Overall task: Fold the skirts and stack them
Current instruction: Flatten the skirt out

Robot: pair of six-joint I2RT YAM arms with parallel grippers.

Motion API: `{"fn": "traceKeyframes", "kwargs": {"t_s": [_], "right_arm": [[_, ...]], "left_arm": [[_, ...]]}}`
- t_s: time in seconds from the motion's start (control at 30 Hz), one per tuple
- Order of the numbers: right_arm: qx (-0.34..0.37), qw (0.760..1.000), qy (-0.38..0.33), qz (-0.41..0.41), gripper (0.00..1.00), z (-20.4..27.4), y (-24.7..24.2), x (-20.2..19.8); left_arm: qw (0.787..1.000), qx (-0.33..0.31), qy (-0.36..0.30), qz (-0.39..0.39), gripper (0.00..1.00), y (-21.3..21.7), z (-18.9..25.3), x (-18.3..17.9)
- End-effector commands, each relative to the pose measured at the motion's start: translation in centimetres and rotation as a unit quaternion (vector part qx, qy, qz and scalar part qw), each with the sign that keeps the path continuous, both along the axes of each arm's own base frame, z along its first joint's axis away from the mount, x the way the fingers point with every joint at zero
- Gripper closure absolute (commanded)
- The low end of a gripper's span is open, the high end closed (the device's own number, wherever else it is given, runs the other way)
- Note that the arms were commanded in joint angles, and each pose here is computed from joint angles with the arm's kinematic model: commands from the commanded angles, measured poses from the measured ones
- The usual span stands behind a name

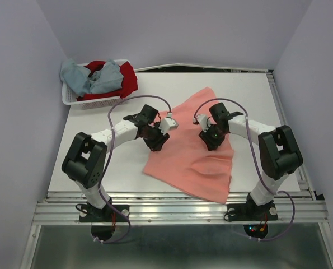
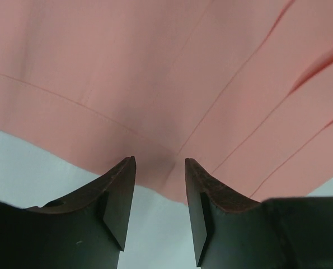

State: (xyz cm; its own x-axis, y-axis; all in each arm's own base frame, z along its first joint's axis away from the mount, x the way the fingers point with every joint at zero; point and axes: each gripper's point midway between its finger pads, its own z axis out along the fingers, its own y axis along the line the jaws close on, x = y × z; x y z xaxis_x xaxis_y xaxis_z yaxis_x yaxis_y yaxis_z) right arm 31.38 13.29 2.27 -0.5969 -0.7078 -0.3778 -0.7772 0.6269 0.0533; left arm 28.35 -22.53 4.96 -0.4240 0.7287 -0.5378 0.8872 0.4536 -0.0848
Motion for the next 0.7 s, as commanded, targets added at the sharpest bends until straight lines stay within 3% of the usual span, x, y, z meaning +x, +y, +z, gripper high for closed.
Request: {"fn": "traceKeyframes", "kwargs": {"t_s": [0.0,0.17,0.27,0.4,0.5,0.67], "right_arm": [[0.027,0.995,0.091,0.032,0.60,0.0,2.6,-6.0],[0.066,0.985,0.155,0.045,0.63,1.7,4.0,-8.6],[0.082,0.987,0.129,0.054,0.57,3.5,4.6,-7.7],[0.128,0.991,0.009,0.032,0.41,9.4,4.8,-1.2],[0.133,0.984,-0.119,0.007,0.25,15.3,3.2,7.1],[0.079,0.971,-0.225,0.006,0.22,17.2,0.9,16.7]], "left_arm": [[1.000,-0.019,-0.025,0.002,0.48,-0.3,2.0,2.5],[0.999,-0.018,-0.035,0.023,0.47,0.1,3.0,5.5],[0.998,-0.047,-0.023,0.032,0.47,0.5,4.1,6.9],[0.994,-0.095,-0.036,0.047,0.44,1.6,7.4,9.5],[0.992,-0.091,-0.071,0.046,0.41,2.3,9.2,11.8],[0.991,-0.087,-0.091,0.050,0.37,1.9,10.2,14.4]]}}
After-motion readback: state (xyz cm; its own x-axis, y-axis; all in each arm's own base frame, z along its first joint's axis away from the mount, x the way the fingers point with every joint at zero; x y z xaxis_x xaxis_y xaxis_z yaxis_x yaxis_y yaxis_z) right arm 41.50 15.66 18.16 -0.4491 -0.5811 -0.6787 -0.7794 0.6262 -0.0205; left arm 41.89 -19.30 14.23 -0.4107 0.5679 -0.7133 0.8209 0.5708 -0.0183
